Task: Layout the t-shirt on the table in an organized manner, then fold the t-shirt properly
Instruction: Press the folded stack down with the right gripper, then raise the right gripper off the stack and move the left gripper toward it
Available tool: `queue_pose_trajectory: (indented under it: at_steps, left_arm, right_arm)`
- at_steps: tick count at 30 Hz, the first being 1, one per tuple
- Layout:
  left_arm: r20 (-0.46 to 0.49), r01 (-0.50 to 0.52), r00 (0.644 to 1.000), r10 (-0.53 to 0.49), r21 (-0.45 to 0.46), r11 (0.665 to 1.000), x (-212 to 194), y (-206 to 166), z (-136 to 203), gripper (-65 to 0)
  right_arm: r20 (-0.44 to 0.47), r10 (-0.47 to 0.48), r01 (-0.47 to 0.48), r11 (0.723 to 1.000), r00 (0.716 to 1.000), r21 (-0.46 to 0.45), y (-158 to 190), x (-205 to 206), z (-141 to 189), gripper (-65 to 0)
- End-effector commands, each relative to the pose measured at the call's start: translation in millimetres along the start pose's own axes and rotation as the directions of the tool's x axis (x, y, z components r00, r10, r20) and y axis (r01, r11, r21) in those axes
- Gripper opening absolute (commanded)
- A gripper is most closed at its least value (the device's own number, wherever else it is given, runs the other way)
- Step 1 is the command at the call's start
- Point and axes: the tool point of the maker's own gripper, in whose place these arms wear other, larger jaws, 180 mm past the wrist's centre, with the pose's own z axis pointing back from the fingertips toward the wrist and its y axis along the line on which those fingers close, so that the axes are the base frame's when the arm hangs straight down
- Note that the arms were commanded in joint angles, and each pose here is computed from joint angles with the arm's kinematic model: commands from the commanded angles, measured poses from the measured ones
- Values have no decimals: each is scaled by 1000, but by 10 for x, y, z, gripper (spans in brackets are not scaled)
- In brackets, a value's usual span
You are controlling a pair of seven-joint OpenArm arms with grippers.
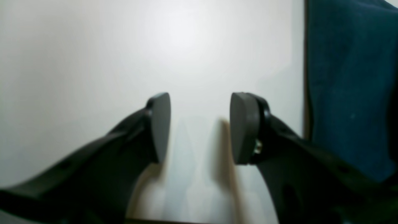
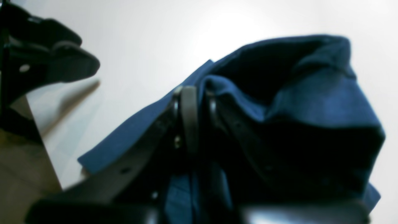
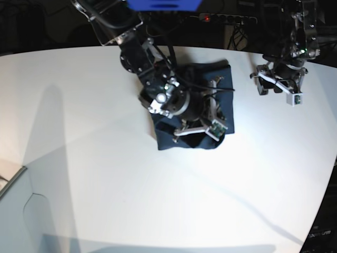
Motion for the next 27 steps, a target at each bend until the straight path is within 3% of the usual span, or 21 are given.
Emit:
queue_pose_trajectory:
  at_steps: [1,4,9,13,18,22,27]
  left_arm:
    - [43,12,999,-11,-5,1000,143,9,25,-351]
    - [43,12,999,-11,-5,1000,143,9,25,-351]
    - [43,12,999,-11,-5,1000,143,9,25,-351]
    - [43,12,999,-11,-5,1000,143,9,25,-350]
    - [48,14,999,-13,-4,1000,156,11,27,-349]
    - [54,6,998,-6,10,1000,185,71,41,-348]
    - [82,-18,997,15,42,999,274,212,77,-348]
  right_arm:
    - [97,17,-17,1000,995,5,50,356,9,-532]
    - [139,32,-35,999,990,19,196,487,85,-436]
    - [213,2,13,998,977,-68,-46,653,342,-346]
    - [253,-35,80,982,967,-170,-380,660,609,-336]
    - [246,-107,176,944,963,-279,-714,387,880,-336]
    - [219,-157,218,931,963,-292,-650,158,963,-336]
    - [143,-205,237,936,968,-261,-419,-191,945,-337]
